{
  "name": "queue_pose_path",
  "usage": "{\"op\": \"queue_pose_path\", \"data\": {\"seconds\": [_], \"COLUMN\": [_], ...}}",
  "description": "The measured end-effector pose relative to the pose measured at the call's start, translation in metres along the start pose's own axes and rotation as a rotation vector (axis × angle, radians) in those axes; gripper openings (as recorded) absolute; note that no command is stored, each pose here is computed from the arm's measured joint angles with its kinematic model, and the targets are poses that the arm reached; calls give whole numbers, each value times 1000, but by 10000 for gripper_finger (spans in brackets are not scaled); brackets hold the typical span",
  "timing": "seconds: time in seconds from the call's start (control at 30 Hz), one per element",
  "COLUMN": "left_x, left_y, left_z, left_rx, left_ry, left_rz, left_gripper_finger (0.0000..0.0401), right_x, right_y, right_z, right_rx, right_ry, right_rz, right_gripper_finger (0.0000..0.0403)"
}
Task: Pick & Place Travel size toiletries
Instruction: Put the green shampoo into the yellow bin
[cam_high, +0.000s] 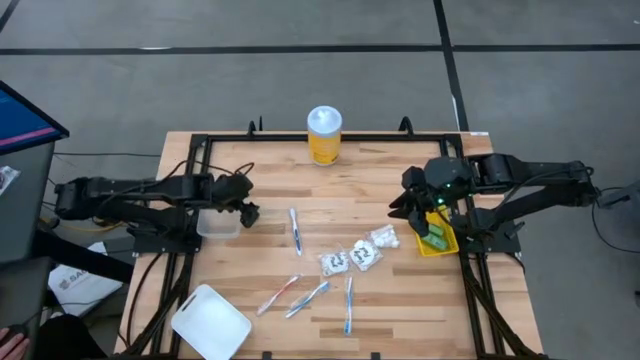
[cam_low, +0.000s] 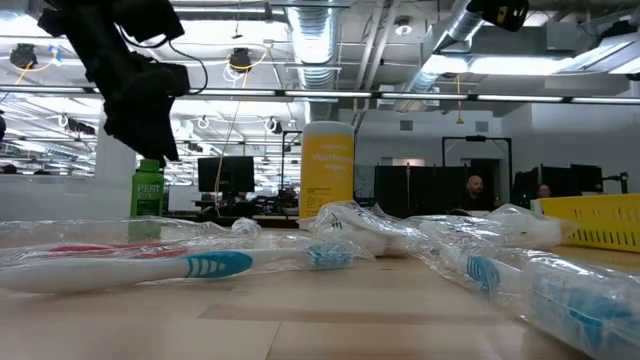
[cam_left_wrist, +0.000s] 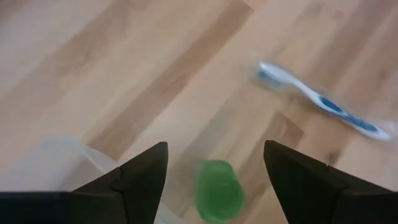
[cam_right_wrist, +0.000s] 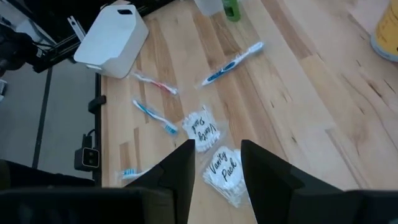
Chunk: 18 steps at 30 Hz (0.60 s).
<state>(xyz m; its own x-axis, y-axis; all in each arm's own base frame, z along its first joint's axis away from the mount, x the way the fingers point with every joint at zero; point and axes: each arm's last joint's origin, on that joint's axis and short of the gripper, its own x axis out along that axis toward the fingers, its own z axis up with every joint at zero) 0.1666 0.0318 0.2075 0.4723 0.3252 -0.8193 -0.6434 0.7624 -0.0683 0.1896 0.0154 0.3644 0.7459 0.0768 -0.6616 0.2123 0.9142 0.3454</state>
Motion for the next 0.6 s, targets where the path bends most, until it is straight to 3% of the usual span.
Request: {"op": "queue_pose_path", "data": {"seconds": [0.23, 0.43, 0.6], "left_x": [5, 7, 7], "left_y": [-6, -2, 3], "left_z": [-25, -41, -47], "left_rx": [137, 115, 96], "left_ry": [-65, -134, -171], "left_rz": [91, 64, 43], "left_gripper_finger": [265, 262, 235], "right_x": [0, 0, 0], "right_y": [0, 0, 0], "right_z": [0, 0, 0], "right_rx": [9, 10, 10], "right_ry": [-2, -2, -2], "right_rz": [1, 1, 1], "right_gripper_finger": [121, 122, 121]}}
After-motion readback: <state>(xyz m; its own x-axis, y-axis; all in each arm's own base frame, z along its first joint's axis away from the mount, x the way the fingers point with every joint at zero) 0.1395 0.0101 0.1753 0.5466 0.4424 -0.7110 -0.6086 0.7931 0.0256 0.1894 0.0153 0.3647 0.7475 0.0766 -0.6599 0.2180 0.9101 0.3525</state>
